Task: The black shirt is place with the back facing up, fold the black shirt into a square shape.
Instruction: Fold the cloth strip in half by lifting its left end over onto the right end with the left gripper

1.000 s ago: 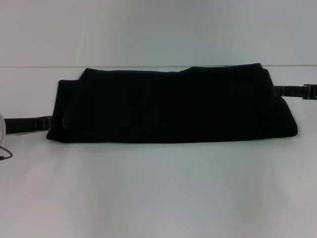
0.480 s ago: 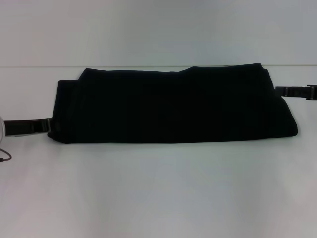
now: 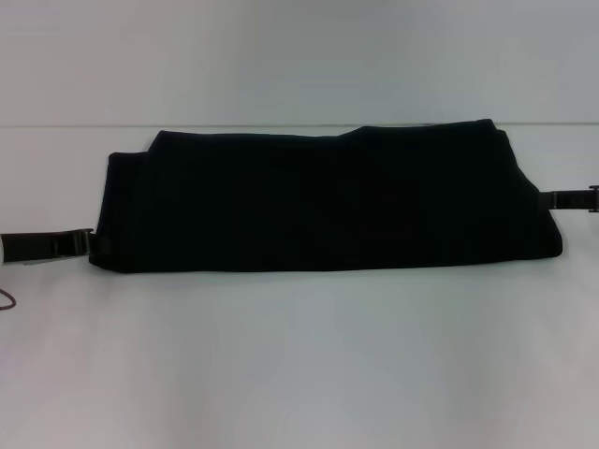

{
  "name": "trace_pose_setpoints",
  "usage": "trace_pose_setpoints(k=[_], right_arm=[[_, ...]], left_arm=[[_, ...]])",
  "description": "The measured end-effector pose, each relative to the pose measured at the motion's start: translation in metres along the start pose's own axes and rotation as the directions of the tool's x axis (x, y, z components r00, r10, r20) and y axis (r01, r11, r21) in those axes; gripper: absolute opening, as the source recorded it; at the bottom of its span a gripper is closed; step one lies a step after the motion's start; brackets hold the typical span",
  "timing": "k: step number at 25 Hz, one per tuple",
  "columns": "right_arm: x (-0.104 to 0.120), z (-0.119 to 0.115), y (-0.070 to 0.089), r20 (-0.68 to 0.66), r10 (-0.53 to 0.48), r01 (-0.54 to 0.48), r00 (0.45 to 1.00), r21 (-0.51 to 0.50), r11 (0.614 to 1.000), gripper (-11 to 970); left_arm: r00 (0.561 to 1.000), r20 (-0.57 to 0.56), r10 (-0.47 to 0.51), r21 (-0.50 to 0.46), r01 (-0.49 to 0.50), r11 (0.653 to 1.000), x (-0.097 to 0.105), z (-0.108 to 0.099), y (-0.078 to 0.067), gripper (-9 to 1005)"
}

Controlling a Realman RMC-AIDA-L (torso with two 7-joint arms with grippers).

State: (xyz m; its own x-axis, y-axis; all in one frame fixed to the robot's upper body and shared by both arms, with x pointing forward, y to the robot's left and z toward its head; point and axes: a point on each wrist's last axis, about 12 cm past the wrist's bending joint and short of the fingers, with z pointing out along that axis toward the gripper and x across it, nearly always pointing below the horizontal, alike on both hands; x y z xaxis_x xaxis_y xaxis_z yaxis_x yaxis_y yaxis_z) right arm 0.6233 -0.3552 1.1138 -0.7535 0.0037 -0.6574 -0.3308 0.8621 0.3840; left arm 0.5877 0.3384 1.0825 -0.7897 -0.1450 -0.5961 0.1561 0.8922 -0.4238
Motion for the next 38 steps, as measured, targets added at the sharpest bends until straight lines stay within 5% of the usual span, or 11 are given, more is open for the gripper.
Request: trace_pose_setpoints(k=[22,28,30,38], right_arm=[[0.021,0.02,0.006,-0.083,0.008,-0.005,0.997,0.034,0.999,753],[0.022,0.021,0.008,-0.073,-0.016,0.018,0.997,0.024,1.0,536],[0.022,0.021,0.008,-0.072,-0.016,0.018,0.997,0.023,1.0,322],[0.025,0.018,0.005,-0.065,-0.002,0.004,0.998,0.028,1.0,157]], left_arm=[[1.0,0.0,0.004,0.003,-0.004,1.0,0.0,0.002,-0.002,3],[1.0,0.005,0.011,0.004,-0.011,1.0,-0.002,0.002,-0.002,7],[1.0,0.007,0.011,0.003,-0.011,1.0,-0.001,0.002,-0.002,8],[1.0,0.007,0.008,0.002,-0.008,1.0,0.0,0.002,-0.001,13]])
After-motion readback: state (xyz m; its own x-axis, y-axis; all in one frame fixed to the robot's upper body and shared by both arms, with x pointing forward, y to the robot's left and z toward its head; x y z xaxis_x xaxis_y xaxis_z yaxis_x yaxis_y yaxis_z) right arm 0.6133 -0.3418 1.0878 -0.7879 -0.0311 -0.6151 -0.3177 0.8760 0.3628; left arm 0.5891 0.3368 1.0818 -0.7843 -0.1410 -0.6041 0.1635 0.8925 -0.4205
